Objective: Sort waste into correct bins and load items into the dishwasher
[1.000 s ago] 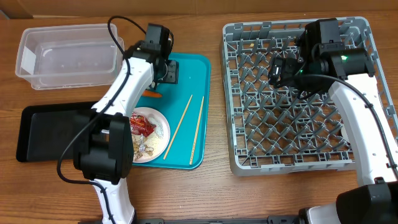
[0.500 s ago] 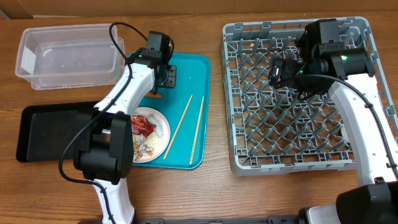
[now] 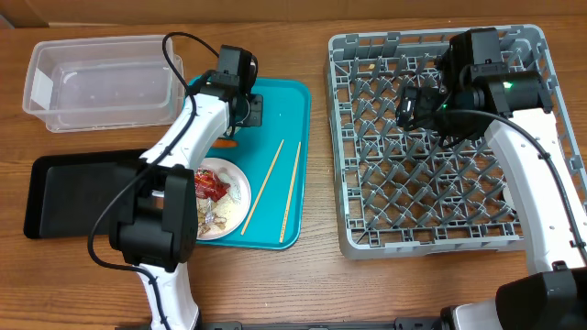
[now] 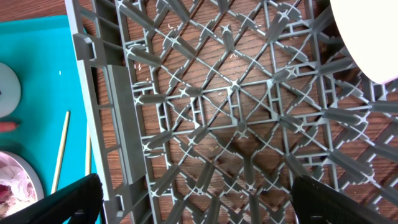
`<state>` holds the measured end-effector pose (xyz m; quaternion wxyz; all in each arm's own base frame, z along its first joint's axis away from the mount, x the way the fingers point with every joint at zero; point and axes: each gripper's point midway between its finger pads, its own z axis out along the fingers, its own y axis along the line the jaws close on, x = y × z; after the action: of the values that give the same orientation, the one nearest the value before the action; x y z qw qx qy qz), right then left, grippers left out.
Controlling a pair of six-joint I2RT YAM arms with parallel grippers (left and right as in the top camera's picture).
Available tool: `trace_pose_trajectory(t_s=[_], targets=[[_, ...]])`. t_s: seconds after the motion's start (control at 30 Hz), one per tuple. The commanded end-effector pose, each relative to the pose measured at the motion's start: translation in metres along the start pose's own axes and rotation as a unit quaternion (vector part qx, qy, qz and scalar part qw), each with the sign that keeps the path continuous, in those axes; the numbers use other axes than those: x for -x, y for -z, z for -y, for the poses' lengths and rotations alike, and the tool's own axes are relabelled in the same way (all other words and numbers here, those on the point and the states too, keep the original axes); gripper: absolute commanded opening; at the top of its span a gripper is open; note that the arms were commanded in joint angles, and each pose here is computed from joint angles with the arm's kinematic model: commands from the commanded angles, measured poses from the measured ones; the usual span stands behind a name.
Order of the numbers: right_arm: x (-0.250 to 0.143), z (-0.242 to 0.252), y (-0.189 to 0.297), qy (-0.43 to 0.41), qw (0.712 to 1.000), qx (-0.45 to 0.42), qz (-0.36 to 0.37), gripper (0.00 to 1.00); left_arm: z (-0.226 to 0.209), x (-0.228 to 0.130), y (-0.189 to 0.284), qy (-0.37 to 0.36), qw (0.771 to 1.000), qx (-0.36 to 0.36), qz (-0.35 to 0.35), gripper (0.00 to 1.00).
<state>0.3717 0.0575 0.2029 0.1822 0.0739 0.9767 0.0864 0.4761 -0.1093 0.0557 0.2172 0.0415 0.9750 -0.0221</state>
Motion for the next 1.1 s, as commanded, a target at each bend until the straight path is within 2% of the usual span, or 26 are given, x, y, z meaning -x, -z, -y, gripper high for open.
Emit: trace_pose_trajectory(t_s=[0.0,0.23,0.47,0.53,0.67,0.77,0.93,1.07], targets=[[0.004,-0.004,0.006,0.005,1.000,0.008,0.009,1.00,0.022,-0.005,-0.001,-0.023,1.000,-0.016,-0.007,0.04],[0.004,-0.004,0.006,0.005,1.000,0.008,0.009,1.00,0.051,-0.011,0.006,-0.053,0.998,-0.027,-0.016,0.04],[0.004,-0.004,0.006,0.005,1.000,0.008,0.009,1.00,0.048,-0.019,0.007,-0.053,0.998,-0.022,-0.032,0.04],[0.004,-0.004,0.006,0.005,1.000,0.008,0.009,1.00,0.045,-0.018,0.007,-0.053,0.998,-0.015,-0.031,0.30],[0.004,-0.004,0.006,0.005,1.000,0.008,0.009,1.00,0.042,-0.017,0.006,-0.054,0.998,-0.005,-0.028,0.43],[0.004,-0.004,0.006,0.005,1.000,0.008,0.009,1.00,0.042,-0.017,0.006,-0.054,0.998,-0.005,-0.028,0.43],[0.004,-0.004,0.006,0.005,1.000,0.008,0.009,1.00,0.042,-0.017,0.006,-0.054,0.998,-0.005,-0.028,0.33],[0.003,-0.004,0.006,0.004,1.000,0.007,0.007,1.00,0.042,-0.018,0.006,-0.053,0.998,-0.005,-0.028,0.34]])
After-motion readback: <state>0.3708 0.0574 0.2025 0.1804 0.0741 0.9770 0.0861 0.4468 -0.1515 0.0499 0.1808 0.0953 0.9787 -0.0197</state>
